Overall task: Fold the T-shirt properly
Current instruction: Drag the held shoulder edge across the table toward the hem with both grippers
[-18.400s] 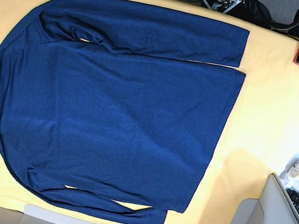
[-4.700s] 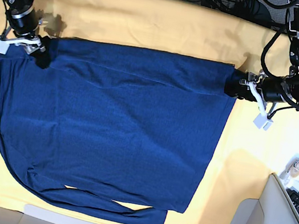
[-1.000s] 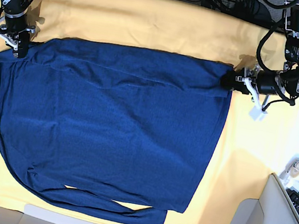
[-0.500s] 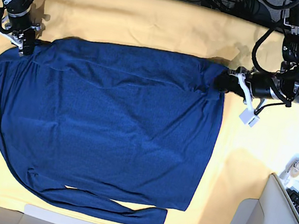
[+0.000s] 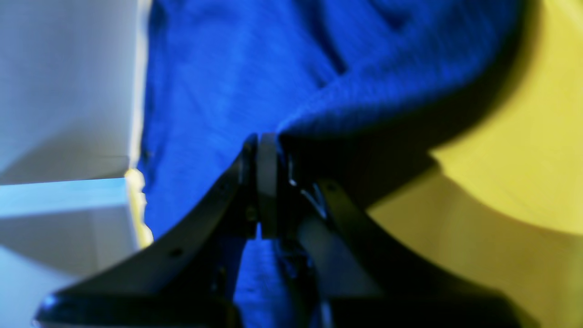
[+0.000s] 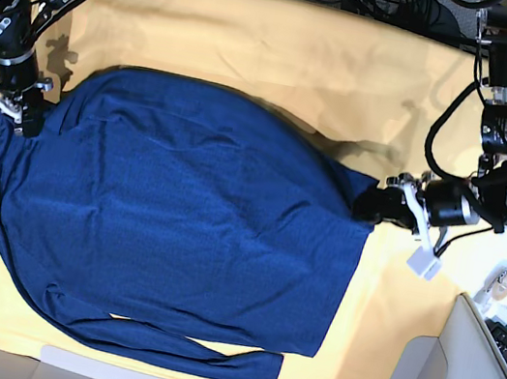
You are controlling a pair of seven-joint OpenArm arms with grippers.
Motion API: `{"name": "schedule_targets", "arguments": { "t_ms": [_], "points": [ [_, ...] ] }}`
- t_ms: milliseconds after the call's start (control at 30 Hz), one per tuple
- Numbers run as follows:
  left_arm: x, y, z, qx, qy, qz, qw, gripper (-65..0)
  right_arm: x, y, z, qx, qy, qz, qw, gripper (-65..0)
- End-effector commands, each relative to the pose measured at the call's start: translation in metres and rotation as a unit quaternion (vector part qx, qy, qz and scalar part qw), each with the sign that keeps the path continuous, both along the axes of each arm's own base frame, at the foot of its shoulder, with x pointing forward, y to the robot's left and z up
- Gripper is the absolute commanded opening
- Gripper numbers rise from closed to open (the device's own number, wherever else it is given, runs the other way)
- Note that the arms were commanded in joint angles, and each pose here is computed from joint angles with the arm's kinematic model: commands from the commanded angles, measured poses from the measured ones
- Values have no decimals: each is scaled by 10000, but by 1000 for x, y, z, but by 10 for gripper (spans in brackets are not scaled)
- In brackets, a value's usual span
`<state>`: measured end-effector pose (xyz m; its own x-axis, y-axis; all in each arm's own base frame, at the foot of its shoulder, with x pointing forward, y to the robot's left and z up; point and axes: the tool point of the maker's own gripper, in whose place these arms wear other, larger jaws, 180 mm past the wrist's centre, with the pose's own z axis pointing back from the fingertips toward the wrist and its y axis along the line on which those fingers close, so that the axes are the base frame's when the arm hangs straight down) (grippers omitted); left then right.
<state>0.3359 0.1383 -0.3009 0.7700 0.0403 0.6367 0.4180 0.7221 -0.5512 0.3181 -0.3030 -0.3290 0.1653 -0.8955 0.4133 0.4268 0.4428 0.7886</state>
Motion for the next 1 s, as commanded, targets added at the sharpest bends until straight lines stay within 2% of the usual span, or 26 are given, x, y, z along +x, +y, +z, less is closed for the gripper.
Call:
{"name": "schedule_targets", "arguments": {
  "t_ms": [0, 267, 500, 633, 767, 967],
  "points": [
    [14, 5, 16, -80, -237, 81, 9997, -650, 10, -6, 21, -116, -312, -23, 9994, -650],
    [44, 17, 25, -258, -246, 306, 9989, -650, 24, -15, 37, -177, -524, -93, 9984, -650],
    [64, 26, 34, -436, -423, 613, 9963, -650, 15, -35, 12, 204, -324, -471, 9982, -650],
    [64, 27, 22, -488, -240, 669, 9963, -650, 12, -38, 4, 306, -249, -550, 9977, -650],
    [62, 33, 3, -571, 68, 813, 9950, -650, 13, -38, 4, 300, -250, -543, 9978, -650],
    [65, 46, 7, -557, -28, 979, 9936, -650, 15, -48, 10, 36, -184, -572, 9982, -650]
  ]
}}
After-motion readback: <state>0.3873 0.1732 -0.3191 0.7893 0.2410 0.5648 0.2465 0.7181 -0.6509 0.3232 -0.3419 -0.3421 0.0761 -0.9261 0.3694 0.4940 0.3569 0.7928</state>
